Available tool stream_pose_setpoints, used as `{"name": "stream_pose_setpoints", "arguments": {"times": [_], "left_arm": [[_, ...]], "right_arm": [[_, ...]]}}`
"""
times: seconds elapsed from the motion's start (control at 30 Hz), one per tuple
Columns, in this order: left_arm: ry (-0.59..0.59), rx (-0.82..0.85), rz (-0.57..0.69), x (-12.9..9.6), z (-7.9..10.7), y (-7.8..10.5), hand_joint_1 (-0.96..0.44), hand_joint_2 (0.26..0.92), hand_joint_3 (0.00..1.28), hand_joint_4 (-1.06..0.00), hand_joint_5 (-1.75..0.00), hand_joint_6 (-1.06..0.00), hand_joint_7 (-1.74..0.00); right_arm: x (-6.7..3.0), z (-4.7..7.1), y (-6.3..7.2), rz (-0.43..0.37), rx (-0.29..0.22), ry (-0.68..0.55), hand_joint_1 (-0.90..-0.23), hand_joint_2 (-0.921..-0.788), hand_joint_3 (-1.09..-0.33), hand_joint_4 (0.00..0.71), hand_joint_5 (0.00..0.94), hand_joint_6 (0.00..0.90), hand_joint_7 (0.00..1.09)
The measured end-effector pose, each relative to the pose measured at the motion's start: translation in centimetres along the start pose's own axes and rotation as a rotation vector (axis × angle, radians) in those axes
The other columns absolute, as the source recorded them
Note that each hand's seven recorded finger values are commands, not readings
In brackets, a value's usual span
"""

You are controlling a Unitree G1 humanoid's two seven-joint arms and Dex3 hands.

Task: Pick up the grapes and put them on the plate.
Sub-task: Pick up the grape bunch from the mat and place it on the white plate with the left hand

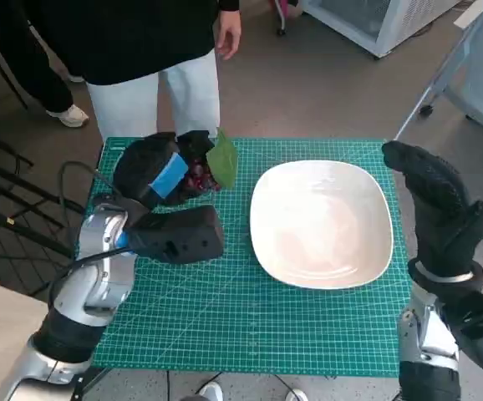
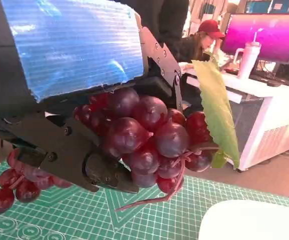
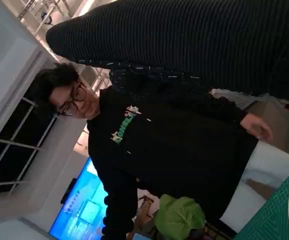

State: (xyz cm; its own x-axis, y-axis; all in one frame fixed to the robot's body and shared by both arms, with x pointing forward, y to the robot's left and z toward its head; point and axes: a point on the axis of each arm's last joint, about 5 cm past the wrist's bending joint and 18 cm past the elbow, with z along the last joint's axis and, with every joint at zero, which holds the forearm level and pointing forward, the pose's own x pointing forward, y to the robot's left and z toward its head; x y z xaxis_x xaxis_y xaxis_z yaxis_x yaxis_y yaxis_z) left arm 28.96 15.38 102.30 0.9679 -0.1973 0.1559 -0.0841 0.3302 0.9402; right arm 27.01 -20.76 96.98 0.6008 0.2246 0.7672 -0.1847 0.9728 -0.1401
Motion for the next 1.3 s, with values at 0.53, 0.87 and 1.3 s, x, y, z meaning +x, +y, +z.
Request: {"name": "stream_pose_setpoints", "arguments": {"times": [0.53,0.87,1.3], "left_arm": [[-0.156,0.025,-0.090,1.9,4.8,-1.0,0.00,0.915,0.09,-0.62,-1.40,-0.71,-0.91],[-0.301,0.079,-0.138,3.9,8.9,-2.5,0.00,0.918,0.12,-0.64,-1.29,-0.57,-1.16],[-0.362,0.075,-0.241,5.5,13.0,-4.1,0.00,0.921,0.18,-0.53,-1.40,-0.53,-1.20]], "right_arm": [[-0.04,0.1,-0.2,-0.009,0.007,-0.010,-0.591,-0.921,-0.714,0.195,0.001,-0.001,0.40],[-0.27,0.3,-0.6,-0.012,-0.002,-0.014,-0.584,-0.921,-0.706,0.195,0.001,-0.001,0.41],[-0.72,0.5,-1.0,-0.023,-0.017,-0.013,-0.579,-0.921,-0.702,0.197,0.002,-0.001,0.41]]}}
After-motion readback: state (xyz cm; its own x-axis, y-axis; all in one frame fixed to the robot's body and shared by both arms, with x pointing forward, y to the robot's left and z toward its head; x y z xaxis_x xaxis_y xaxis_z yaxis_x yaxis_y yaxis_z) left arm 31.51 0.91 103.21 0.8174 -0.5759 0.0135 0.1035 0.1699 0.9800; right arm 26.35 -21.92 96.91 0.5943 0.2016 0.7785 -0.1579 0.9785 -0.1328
